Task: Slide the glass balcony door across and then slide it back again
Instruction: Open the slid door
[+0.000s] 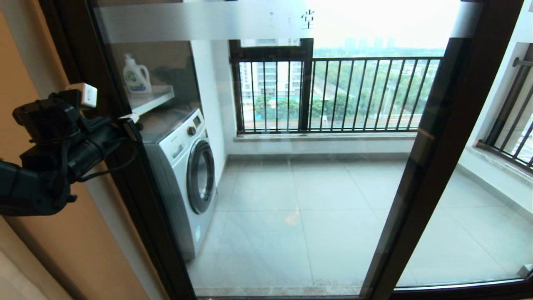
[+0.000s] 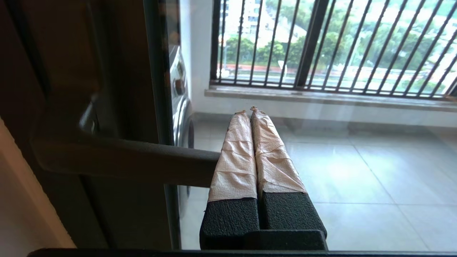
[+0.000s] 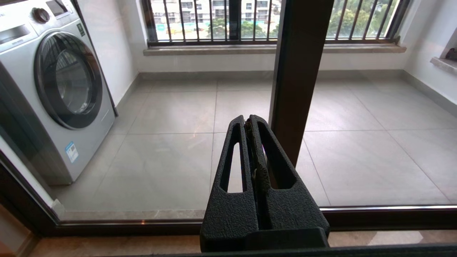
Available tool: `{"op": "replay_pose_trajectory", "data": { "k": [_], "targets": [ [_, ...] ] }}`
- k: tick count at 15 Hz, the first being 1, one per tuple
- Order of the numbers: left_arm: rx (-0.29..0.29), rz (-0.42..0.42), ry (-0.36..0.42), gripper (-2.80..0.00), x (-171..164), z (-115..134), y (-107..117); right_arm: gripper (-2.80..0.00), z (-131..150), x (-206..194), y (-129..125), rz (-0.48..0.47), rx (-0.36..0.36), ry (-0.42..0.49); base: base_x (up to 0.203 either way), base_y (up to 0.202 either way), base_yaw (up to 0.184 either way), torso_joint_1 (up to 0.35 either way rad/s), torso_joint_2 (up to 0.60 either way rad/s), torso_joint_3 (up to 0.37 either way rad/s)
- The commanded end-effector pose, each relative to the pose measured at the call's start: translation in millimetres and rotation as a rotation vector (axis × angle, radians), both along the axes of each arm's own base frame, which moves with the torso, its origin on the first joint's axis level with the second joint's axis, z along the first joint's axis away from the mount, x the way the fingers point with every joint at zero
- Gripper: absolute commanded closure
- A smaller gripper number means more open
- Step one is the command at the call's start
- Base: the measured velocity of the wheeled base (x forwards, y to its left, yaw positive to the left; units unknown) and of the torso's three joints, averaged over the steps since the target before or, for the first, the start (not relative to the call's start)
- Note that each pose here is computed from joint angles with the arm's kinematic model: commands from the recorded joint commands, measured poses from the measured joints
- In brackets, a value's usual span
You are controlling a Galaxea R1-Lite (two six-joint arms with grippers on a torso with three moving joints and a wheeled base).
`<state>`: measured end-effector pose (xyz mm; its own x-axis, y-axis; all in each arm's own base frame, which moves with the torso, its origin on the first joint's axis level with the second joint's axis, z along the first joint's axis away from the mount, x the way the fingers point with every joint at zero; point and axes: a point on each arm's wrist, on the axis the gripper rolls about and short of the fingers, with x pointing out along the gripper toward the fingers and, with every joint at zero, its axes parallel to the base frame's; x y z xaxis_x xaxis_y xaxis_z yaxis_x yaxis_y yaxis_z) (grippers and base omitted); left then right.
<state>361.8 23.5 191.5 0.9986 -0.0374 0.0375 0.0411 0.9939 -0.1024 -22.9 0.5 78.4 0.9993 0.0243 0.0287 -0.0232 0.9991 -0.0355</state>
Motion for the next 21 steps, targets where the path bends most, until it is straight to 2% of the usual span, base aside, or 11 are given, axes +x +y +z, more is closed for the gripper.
{"op": "replay_pose_trajectory", "data": {
  "k": [1, 5, 9, 13, 18, 21],
  "targets": [
    [-0.005, 0.021, 0.101, 0.0, 12.0, -33.3, 3.9, 0.0, -3.3, 1.0, 0.0, 0.0, 0.0, 0.012, 0.0, 0.0, 0.0, 0.0, 0.0, 0.0],
    [-0.003, 0.034, 0.112, 0.0, 11.1, -36.6, 8.2, 0.0, -3.3, 1.0, 0.0, 0.0, 0.0, 0.012, 0.0, 0.0, 0.0, 0.0, 0.0, 0.0],
    [-0.005, 0.075, 0.109, 0.0, 10.6, -36.1, 24.5, 0.0, -3.3, 1.0, 0.0, 0.0, -0.001, 0.012, 0.0, 0.0, 0.0, 0.0, 0.0, 0.0],
    [-0.013, 0.105, 0.157, 0.0, 14.6, -53.9, 36.8, 0.0, -3.3, 1.0, 0.0, 0.0, 0.0, 0.012, 0.0, 0.0, 0.0, 0.0, 0.0, 0.0],
    [-0.015, 0.121, 0.162, 0.0, 17.3, -57.3, 44.4, 0.0, -3.3, 1.0, 0.0, 0.0, 0.0, 0.012, 0.0, 0.0, 0.0, 0.0, 0.0, 0.0],
    [-0.014, 0.168, 0.139, 0.0, 18.5, -52.6, 65.3, 0.0, -3.3, 1.0, 0.0, 0.0, 0.0, 0.012, 0.0, 0.0, 0.0, 0.0, 0.0, 0.0]
  ]
}}
